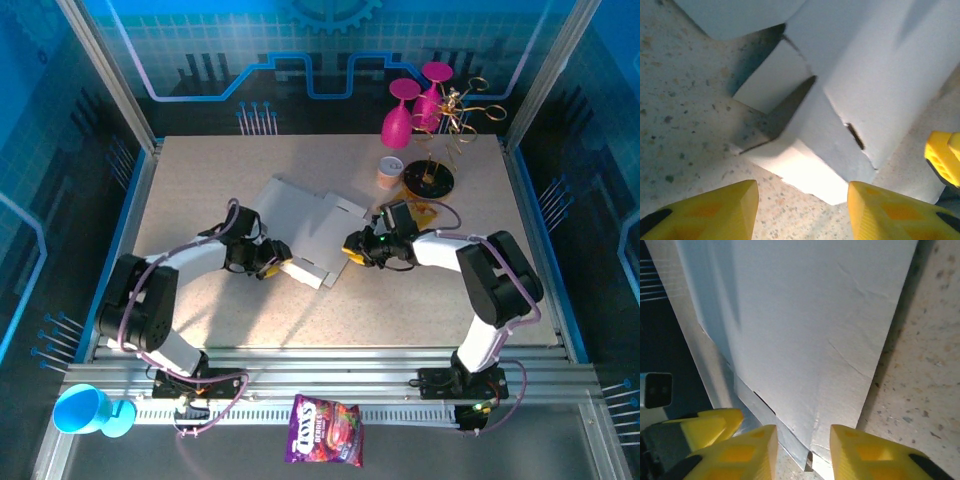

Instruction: Fold the paper box

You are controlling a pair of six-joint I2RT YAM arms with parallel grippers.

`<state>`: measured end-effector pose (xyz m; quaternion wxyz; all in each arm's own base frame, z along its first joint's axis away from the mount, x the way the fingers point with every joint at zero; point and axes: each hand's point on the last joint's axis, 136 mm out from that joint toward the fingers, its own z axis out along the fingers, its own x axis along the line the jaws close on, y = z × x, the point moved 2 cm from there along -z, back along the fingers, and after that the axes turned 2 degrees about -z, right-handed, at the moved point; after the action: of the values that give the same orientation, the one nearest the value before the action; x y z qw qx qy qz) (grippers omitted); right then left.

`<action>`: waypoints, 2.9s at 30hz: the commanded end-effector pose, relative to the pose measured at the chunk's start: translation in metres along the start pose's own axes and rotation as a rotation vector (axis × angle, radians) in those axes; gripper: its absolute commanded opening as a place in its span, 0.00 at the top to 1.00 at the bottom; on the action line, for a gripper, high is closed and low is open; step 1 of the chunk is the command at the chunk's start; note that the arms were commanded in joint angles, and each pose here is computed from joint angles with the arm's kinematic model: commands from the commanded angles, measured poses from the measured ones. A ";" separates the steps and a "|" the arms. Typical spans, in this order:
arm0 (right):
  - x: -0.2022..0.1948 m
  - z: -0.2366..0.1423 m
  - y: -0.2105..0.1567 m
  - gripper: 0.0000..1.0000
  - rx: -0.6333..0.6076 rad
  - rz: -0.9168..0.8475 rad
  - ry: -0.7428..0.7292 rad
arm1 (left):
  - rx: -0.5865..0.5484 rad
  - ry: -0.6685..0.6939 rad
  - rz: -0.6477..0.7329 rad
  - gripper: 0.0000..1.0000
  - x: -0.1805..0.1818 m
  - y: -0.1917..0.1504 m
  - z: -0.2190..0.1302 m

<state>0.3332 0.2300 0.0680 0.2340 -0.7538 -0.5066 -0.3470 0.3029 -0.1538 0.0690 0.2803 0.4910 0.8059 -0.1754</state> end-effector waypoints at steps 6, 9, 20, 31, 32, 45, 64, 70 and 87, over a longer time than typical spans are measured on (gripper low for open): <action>-0.030 0.003 0.006 0.55 -0.009 0.063 -0.106 | 0.019 0.026 0.025 0.50 -0.001 0.012 0.004; -0.023 0.011 0.016 0.54 -0.012 0.057 -0.094 | 0.029 0.032 0.023 0.50 0.001 0.015 0.013; 0.001 0.030 0.026 0.56 -0.016 0.035 -0.001 | 0.053 0.019 0.014 0.52 0.002 0.018 0.025; 0.022 0.023 0.029 0.67 -0.101 0.007 0.167 | 0.068 0.032 0.004 0.55 0.008 0.014 0.028; 0.024 0.021 0.029 0.71 -0.115 0.006 0.185 | 0.069 0.030 0.004 0.56 0.008 0.014 0.028; 0.075 -0.042 0.033 1.00 -0.309 0.105 0.148 | -0.281 -0.036 0.171 0.32 -0.086 0.021 -0.110; 0.168 -0.206 -0.026 1.00 -0.545 0.374 -0.354 | -0.684 -0.076 0.398 0.32 -0.164 -0.005 -0.264; 0.180 -0.189 -0.044 1.00 -0.467 0.468 -0.438 | -0.591 -0.086 0.273 0.35 -0.162 0.002 -0.268; 0.178 -0.064 0.018 1.00 -0.470 0.561 -0.335 | -0.227 -0.339 -0.180 0.57 -0.167 -0.001 -0.194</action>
<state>0.3702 0.2811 0.2349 0.0369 -0.9433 -0.2394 -0.2270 0.3029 -0.1458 0.3196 0.4250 0.3972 0.8048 -0.1179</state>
